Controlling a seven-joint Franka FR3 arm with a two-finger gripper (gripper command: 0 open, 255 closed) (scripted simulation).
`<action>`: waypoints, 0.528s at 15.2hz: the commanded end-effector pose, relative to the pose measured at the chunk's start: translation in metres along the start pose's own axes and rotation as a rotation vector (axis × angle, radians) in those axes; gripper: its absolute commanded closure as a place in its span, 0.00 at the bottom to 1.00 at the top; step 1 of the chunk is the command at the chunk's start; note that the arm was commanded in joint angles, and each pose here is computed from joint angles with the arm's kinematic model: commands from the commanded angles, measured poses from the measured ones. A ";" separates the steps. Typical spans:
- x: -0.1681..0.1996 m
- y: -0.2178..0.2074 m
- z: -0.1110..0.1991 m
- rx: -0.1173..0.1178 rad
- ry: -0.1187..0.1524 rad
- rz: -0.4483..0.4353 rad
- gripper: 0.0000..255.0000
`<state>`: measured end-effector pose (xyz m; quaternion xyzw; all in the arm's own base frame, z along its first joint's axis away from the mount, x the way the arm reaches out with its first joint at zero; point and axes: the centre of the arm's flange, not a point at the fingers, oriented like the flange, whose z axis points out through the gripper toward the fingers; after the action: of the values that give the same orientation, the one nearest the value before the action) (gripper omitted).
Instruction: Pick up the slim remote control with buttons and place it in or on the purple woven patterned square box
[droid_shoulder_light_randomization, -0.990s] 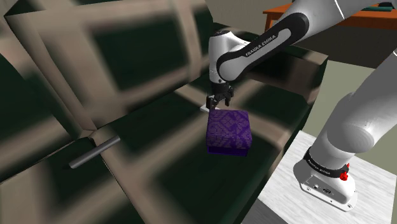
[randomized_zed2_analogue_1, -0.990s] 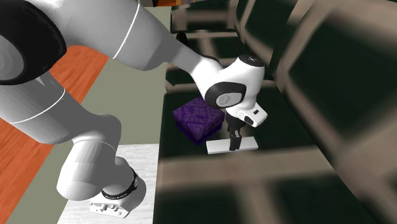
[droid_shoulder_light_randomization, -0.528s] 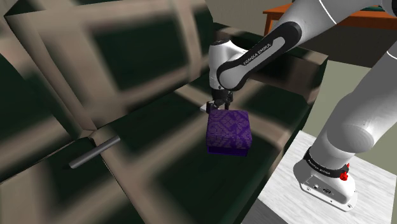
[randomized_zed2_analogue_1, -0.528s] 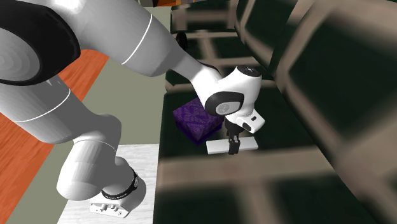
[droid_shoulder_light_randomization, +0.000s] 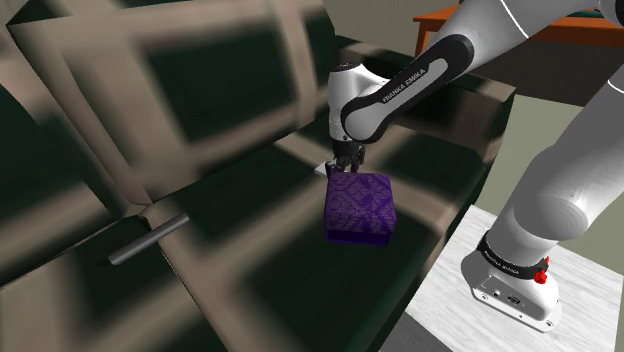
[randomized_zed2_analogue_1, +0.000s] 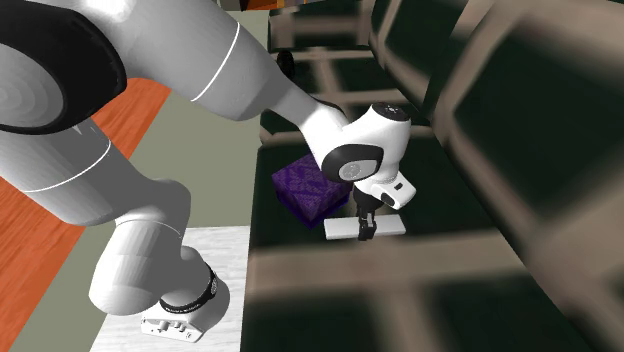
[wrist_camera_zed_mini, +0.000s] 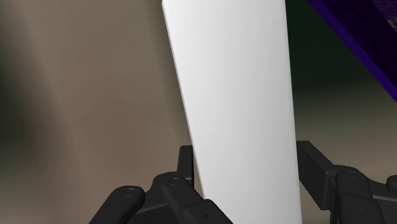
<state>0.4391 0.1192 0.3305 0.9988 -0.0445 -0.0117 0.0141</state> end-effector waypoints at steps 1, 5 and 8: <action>0.000 0.000 0.000 0.000 0.000 0.000 1.00; 0.000 0.000 0.000 0.000 0.000 0.000 1.00; 0.000 0.000 -0.005 0.000 0.000 0.000 1.00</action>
<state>0.4391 0.1192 0.3328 0.9988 -0.0445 -0.0118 0.0141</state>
